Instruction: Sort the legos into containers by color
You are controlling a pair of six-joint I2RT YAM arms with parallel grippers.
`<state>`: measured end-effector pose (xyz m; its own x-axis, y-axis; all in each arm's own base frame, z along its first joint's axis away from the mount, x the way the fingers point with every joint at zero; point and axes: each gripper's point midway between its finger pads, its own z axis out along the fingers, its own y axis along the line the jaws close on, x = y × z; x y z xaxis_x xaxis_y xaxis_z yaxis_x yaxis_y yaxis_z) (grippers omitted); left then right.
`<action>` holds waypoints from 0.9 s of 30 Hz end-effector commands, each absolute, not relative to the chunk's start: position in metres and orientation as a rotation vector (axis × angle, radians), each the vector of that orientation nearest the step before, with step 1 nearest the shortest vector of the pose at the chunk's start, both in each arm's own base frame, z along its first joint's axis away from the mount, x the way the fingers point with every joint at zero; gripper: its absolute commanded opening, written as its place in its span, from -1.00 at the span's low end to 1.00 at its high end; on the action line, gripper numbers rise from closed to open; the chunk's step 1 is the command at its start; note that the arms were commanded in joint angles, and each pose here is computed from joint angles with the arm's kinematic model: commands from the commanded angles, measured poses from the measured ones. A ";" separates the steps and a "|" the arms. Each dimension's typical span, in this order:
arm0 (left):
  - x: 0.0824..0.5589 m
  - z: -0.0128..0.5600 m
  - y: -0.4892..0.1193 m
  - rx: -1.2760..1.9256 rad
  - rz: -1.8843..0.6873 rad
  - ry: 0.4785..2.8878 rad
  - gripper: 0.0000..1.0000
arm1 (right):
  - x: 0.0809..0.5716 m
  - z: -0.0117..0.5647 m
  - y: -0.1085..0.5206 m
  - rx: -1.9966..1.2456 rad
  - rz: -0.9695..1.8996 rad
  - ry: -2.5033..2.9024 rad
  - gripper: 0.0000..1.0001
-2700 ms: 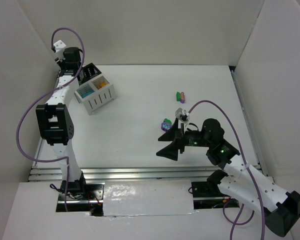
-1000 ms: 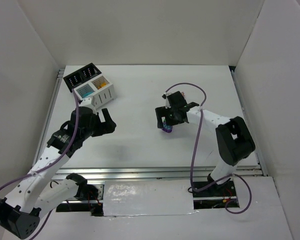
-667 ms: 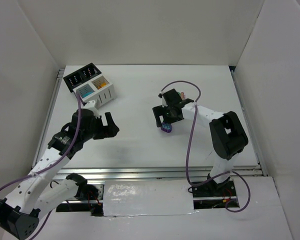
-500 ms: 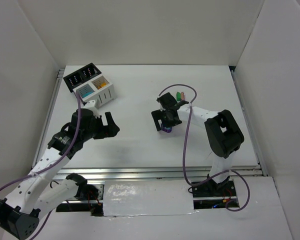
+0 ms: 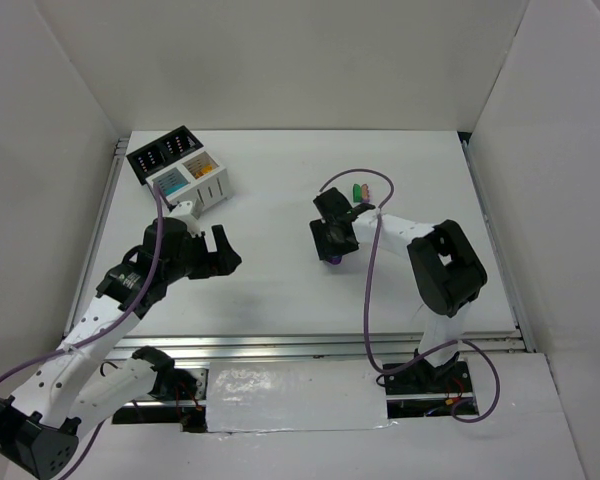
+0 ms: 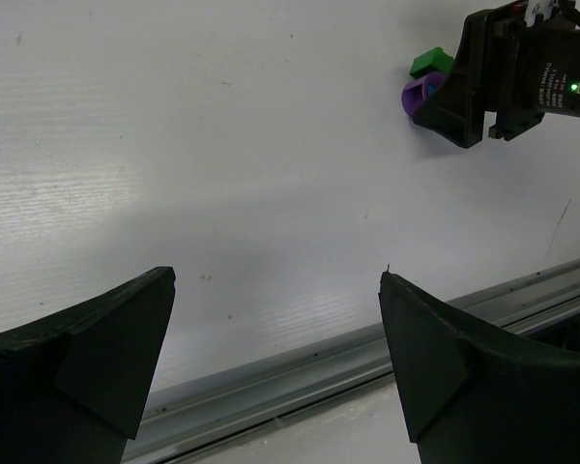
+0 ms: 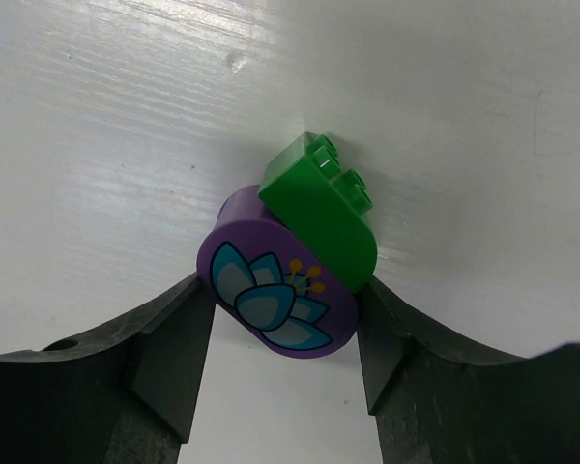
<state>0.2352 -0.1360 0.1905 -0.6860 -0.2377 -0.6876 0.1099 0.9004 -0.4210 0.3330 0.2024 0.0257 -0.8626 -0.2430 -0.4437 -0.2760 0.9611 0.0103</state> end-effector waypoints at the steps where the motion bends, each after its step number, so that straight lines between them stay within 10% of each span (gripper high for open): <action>1: 0.238 0.199 -0.141 -0.046 -0.582 2.219 0.99 | 0.332 0.030 0.206 -0.363 0.098 2.639 -0.20; 7: 0.239 0.203 -0.143 -0.061 -0.610 2.202 0.99 | 0.315 0.056 0.223 -0.407 0.211 2.534 -0.82; 27: 0.219 0.294 -0.221 -0.010 -1.278 2.005 0.91 | 0.155 0.279 0.322 -0.870 1.016 1.721 -0.83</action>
